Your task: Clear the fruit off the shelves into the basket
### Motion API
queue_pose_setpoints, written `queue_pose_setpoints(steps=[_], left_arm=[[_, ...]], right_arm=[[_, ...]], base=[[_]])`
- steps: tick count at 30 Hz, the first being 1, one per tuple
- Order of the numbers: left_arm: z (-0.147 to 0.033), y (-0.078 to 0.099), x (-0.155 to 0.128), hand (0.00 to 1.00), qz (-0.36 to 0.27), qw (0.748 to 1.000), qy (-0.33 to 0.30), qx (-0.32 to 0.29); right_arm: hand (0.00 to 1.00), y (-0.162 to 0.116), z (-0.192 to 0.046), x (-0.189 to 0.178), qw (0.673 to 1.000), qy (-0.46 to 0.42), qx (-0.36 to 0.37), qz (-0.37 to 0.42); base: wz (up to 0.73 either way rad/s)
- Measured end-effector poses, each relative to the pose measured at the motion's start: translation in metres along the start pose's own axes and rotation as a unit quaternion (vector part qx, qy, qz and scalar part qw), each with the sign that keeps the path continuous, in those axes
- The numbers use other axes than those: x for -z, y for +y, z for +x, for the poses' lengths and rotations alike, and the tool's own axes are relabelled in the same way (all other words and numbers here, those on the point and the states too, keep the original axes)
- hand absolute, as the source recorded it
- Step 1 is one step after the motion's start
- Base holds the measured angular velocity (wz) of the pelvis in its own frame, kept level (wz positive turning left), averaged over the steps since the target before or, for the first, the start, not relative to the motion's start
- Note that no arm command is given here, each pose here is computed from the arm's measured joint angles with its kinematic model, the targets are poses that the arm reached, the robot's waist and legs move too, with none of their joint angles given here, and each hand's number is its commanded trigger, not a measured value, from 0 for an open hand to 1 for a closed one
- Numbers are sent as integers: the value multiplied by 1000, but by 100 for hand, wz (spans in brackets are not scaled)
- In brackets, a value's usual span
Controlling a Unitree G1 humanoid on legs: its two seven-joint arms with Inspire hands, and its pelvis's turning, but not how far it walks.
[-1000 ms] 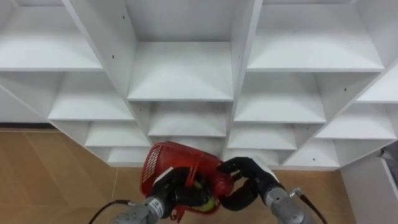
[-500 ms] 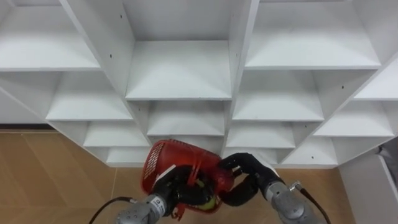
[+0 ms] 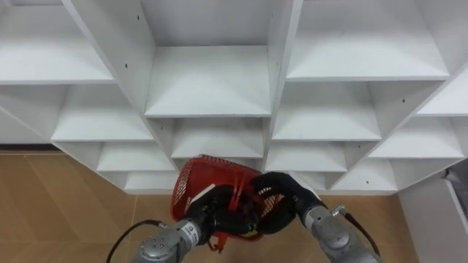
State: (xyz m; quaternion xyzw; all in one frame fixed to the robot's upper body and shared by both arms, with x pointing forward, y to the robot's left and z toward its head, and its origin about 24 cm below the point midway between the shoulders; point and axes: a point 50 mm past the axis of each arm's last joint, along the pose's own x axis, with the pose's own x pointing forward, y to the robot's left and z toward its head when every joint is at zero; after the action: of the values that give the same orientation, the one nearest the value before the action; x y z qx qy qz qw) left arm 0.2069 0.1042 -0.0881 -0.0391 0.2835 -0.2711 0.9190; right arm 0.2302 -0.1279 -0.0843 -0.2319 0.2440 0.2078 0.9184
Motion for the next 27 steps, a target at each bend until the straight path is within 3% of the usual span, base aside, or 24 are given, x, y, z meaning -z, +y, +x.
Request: queue_pose_setpoints(steps=[27], left_arm=[[-2,1,4,100,-3,1000,6,-9]], right_arm=[[0,5,-2,3,1000,4,-14,-5]], base=[[0]])
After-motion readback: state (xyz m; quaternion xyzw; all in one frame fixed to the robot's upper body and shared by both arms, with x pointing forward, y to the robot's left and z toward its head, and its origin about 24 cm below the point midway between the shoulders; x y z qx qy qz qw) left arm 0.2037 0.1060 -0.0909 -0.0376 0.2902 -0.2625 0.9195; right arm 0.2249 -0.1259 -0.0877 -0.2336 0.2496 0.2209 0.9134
